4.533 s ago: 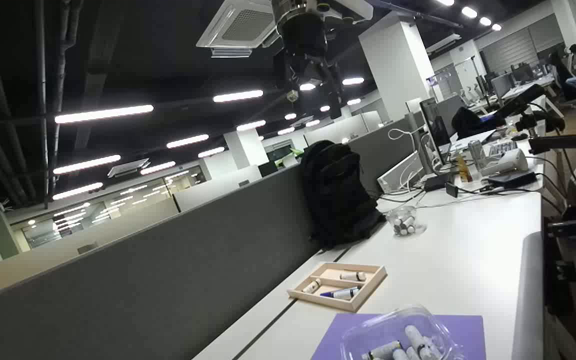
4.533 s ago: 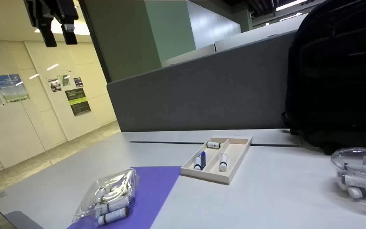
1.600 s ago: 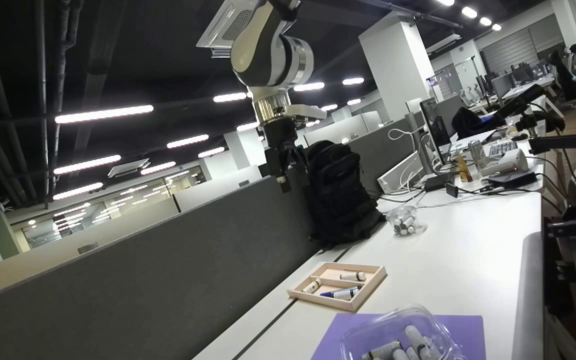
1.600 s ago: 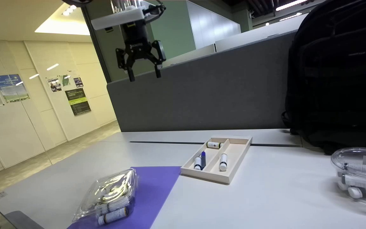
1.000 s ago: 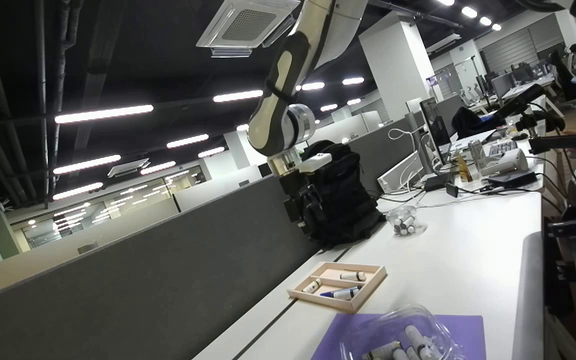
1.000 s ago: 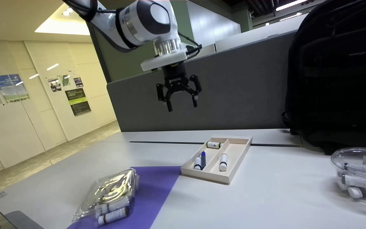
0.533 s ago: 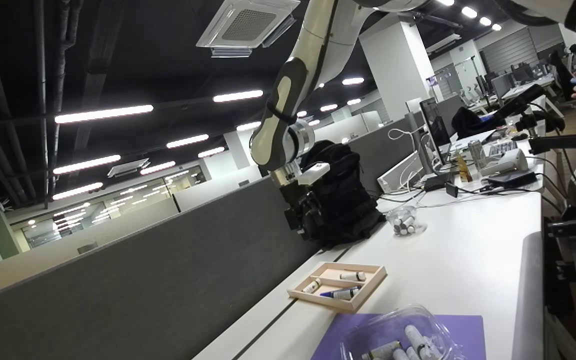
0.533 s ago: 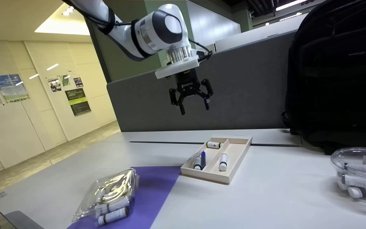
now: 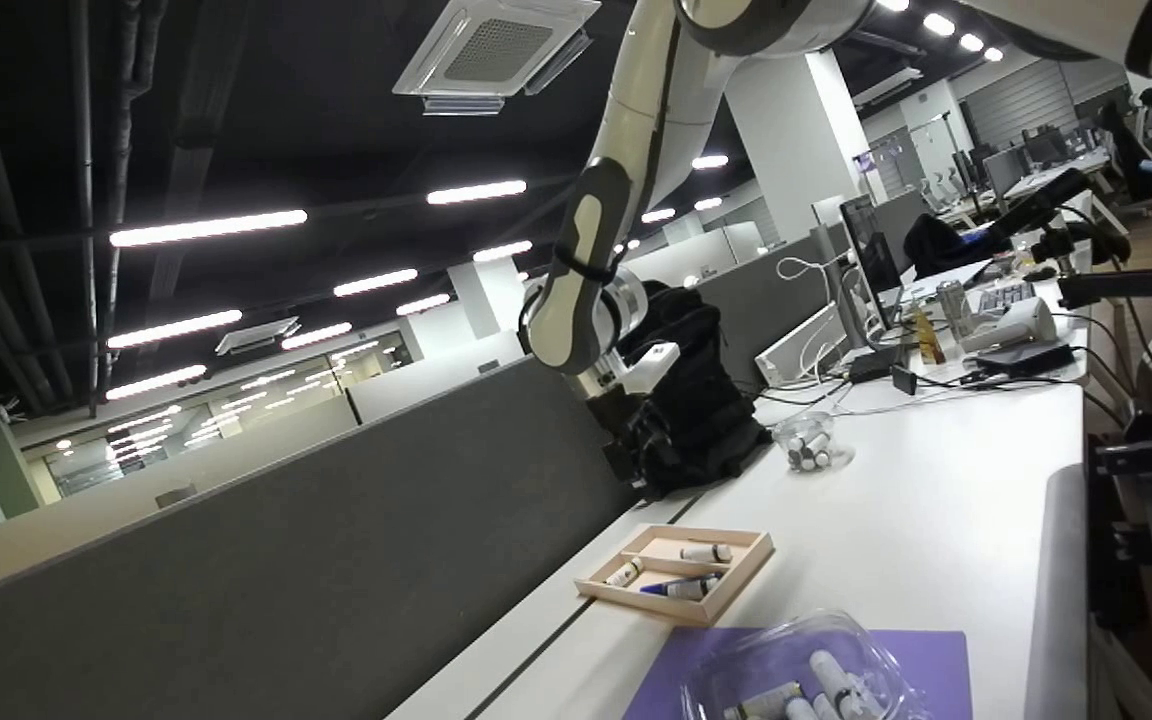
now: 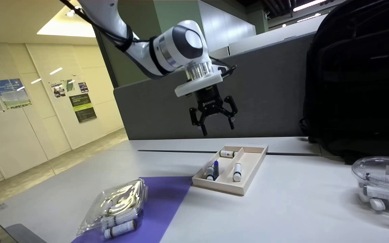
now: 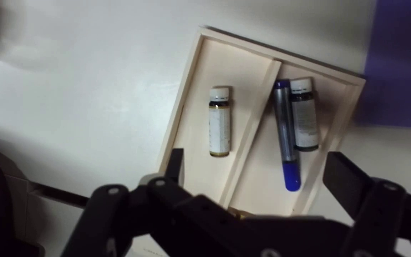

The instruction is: Take the bottle in the right compartment box and put it on the table

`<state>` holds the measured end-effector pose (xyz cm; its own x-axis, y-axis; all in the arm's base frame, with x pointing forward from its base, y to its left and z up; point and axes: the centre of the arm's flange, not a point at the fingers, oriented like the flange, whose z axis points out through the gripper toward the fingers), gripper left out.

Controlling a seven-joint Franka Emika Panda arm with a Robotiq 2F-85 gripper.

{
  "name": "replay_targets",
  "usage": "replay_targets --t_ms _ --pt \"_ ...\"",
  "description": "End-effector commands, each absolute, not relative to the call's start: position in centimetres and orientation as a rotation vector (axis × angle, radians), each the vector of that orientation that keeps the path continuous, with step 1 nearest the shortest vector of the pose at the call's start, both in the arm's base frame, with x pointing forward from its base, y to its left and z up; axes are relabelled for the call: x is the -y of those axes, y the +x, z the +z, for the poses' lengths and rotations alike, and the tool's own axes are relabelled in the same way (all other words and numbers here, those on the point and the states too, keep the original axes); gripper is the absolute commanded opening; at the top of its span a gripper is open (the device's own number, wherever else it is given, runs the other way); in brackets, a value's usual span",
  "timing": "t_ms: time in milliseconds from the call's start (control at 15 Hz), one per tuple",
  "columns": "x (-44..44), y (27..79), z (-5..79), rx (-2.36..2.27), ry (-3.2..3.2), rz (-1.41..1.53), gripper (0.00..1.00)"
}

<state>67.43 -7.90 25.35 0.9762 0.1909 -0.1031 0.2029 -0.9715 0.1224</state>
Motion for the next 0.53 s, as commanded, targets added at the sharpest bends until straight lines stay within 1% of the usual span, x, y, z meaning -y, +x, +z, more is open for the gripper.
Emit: replay_targets --t_ms 0,467 --pt "10.8 68.3 22.5 -0.242 2.942 -0.195 1.0" --pt "13.7 68.8 17.4 -0.245 2.912 -0.306 1.0"
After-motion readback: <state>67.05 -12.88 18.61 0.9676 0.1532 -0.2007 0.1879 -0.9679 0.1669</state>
